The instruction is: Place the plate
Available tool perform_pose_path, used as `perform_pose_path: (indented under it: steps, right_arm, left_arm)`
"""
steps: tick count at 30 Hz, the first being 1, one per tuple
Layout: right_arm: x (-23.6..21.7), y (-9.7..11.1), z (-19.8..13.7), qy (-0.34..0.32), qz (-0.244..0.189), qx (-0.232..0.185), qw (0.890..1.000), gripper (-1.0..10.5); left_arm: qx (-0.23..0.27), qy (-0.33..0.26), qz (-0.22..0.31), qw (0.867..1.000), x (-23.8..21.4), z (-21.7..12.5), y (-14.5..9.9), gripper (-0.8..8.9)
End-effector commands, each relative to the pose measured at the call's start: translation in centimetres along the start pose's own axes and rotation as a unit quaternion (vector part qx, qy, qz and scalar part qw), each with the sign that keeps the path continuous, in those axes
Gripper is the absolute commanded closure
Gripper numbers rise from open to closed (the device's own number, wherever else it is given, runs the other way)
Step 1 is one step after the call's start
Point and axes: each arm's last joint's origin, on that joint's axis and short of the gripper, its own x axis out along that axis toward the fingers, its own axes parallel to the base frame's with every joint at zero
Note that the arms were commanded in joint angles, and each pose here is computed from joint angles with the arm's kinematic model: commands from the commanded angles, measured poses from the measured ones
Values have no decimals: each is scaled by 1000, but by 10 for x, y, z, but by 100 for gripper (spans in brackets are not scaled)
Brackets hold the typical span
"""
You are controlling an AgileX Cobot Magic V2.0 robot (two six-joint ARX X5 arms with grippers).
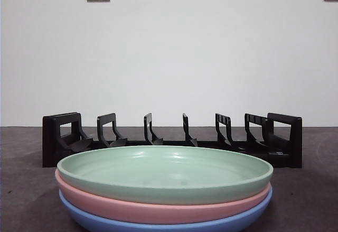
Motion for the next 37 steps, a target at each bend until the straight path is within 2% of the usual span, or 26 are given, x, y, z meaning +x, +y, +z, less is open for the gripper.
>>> perform_pose_path:
  steps: [1, 37]
  right_arm:
    - [0, 0, 0, -5, -1, 6, 1000, 924]
    - [0, 0, 0, -5, -1, 6, 1000, 924]
  left_arm:
    - [-1, -4, 2, 1000, 0, 0, 0, 806]
    - [-1, -6, 1, 1000, 2, -5, 0, 806]
